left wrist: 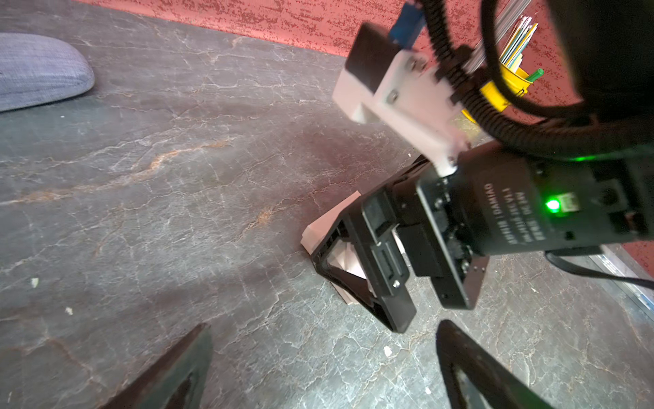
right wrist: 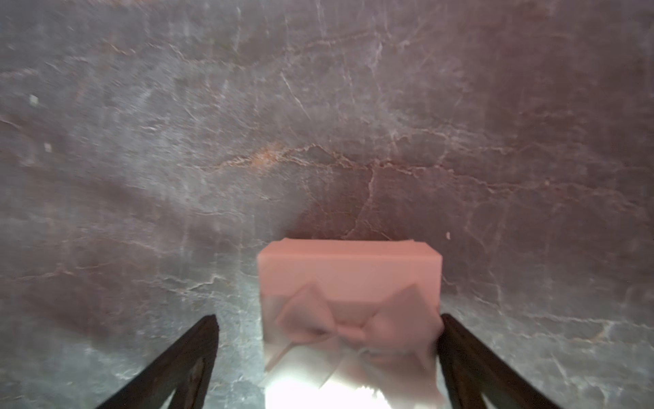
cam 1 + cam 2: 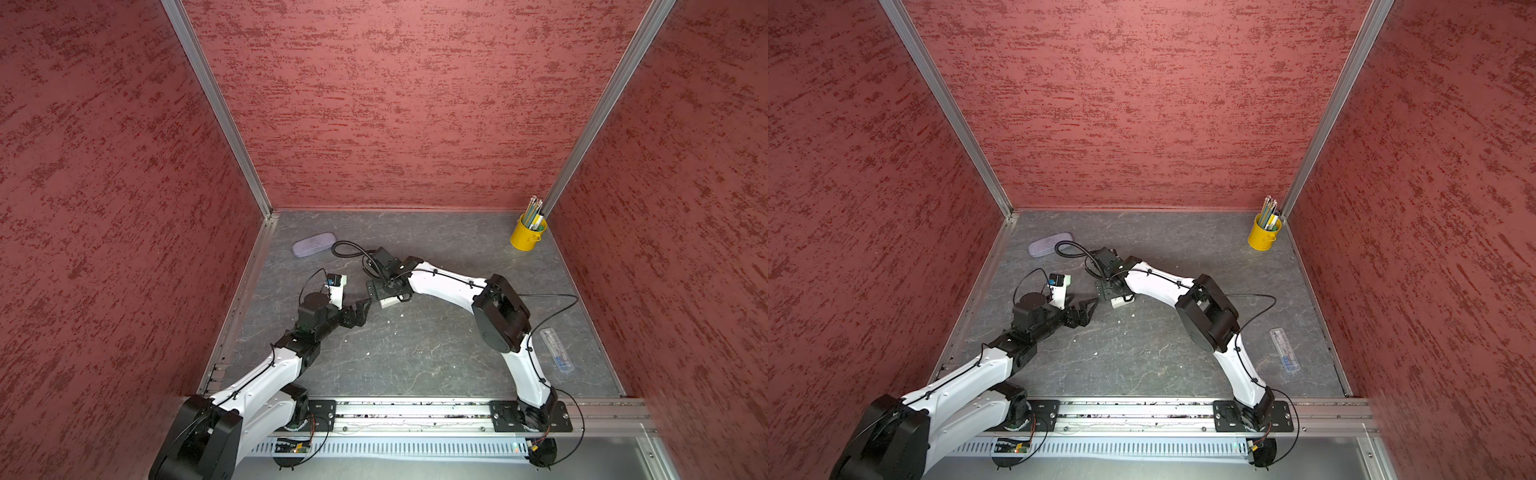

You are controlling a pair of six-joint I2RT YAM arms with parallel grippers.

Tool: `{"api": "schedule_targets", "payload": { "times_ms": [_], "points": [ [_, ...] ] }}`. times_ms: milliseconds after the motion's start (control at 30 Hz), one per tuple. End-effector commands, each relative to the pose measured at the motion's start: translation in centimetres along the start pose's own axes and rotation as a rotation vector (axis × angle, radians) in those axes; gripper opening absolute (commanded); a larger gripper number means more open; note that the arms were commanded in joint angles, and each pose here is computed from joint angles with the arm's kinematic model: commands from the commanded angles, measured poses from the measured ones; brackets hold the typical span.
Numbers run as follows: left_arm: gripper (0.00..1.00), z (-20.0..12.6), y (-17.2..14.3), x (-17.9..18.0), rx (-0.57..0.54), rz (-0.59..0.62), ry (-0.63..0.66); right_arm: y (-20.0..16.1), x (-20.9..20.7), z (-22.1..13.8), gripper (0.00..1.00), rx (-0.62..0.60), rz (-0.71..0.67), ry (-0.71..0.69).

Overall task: Take the necklace out of the lift-off lid jewelry box
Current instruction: Pick up the jewelry box from the center of the board, then open the lid on the jewelry box.

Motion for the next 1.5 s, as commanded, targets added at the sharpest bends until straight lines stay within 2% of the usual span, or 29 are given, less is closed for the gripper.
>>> {"api": "schedule_targets", "payload": {
  "times_ms": [0, 167, 300, 700, 900, 1033, 1233, 1467],
  "points": [
    [0.93, -0.1, 0.1, -0.1, -0.040, 0.033, -0.021, 0.4, -0.3, 0.3, 0.91, 0.002, -0.002, -0.030],
    [0.89, 0.0, 0.1, -0.2, -0.029, 0.039, -0.023, 0.2, -0.7, 0.3, 0.79, 0.006, -0.004, -0.056],
    [0.88, 0.1, 0.0, -0.2, -0.021, 0.041, -0.026, 0.4, -0.9, -0.3, 0.74, -0.002, -0.009, -0.068],
    [0.81, 0.1, 0.9, -1.8, -0.041, 0.111, -0.111, 0.5, -1.1, -3.6, 0.74, -0.037, -0.021, -0.035],
    [0.81, 0.1, 1.1, -4.6, -0.064, 0.261, -0.175, 0.1, -1.5, -5.8, 0.74, -0.044, -0.026, 0.011],
    [0.82, 0.5, 0.9, -6.9, -0.075, 0.404, -0.194, -0.1, -2.4, -7.7, 0.75, -0.052, -0.033, 0.026],
    [0.85, 1.4, 0.9, -9.3, -0.082, 0.518, -0.239, -0.5, -3.7, -10.2, 0.75, -0.065, -0.034, 0.041],
    [0.99, 2.0, 1.0, -10.3, -0.150, 0.535, -0.309, -0.4, -4.6, -12.3, 0.75, -0.078, -0.032, 0.082]
  ]
}}
Point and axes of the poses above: each gripper's point midway between its finger pads, its own z axis out along the fingers, its own x axis along the line the jaws close on, y = z × x, the point moved 4 cm from there along -z, back along the fingers, and after that the axes turned 8 degrees about -z, right-handed, at the moved point
